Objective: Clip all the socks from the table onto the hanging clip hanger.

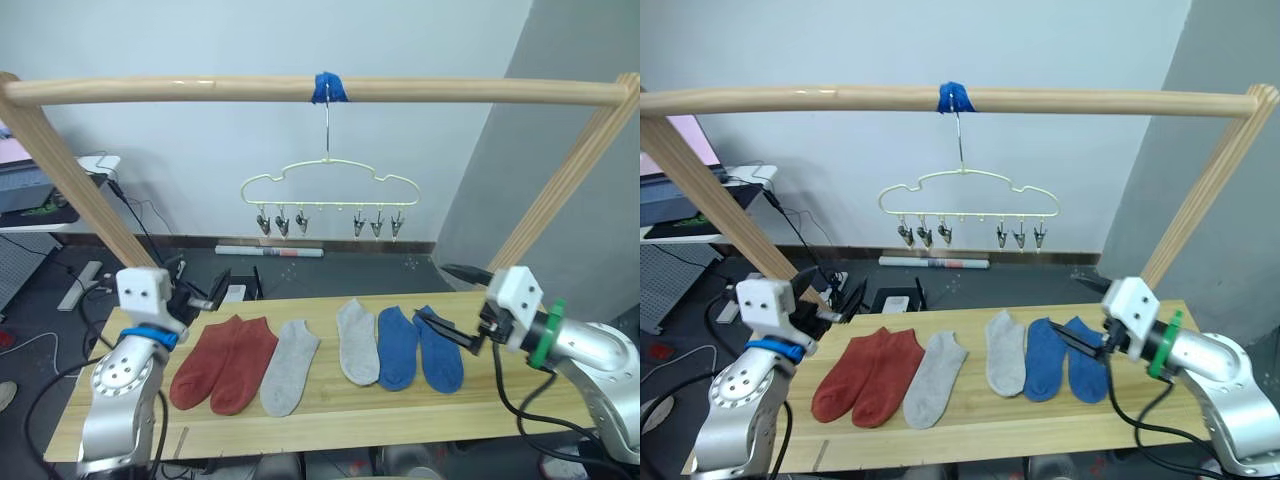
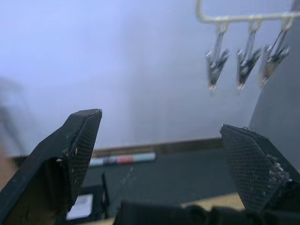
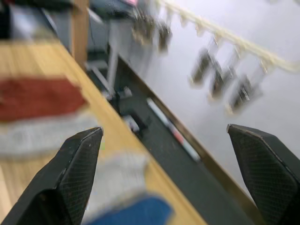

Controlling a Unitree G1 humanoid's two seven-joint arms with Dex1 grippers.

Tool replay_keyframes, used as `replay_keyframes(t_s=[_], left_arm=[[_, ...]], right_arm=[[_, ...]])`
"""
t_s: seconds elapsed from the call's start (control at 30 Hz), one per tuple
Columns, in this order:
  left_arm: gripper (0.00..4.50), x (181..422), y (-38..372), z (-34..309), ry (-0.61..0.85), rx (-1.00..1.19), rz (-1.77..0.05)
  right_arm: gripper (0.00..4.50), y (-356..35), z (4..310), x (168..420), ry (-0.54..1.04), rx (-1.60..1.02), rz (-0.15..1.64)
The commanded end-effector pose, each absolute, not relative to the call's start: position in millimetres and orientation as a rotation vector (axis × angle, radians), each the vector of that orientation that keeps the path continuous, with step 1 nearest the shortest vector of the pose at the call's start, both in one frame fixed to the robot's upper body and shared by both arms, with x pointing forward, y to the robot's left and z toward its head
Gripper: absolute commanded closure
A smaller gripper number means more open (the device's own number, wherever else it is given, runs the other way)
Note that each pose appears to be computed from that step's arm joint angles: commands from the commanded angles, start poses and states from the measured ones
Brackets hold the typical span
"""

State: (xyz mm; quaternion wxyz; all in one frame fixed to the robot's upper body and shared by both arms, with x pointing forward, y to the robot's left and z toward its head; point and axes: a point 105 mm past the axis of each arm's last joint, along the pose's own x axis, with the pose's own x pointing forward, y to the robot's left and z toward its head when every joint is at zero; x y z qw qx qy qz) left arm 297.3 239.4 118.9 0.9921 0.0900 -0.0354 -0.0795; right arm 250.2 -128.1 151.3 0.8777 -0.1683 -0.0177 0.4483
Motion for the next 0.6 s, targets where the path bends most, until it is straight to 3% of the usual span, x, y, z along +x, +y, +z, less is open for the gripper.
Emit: replay_keyframes(t_s=[0.03,0.33,0.43,0.57,0.6], left_arm=[[0.00,300,228,136,-0.124,0.194,-0.185],[0.00,302,203,160,-0.222,0.151,-0.223],[0.59,301,197,169,-0.267,0.117,-0.206],[1.77,303,195,170,-0.260,0.077,-0.208],[1.77,302,195,170,-0.259,0.061,-0.212]], right_arm=[[0.05,-125,155,260,-0.051,-0.349,0.914],[0.05,-120,162,253,-0.068,-0.333,0.929],[0.00,-112,167,248,-0.081,-0.317,0.931],[0.00,-105,174,244,-0.098,-0.297,0.937],[0.00,-103,177,243,-0.105,-0.294,0.941]])
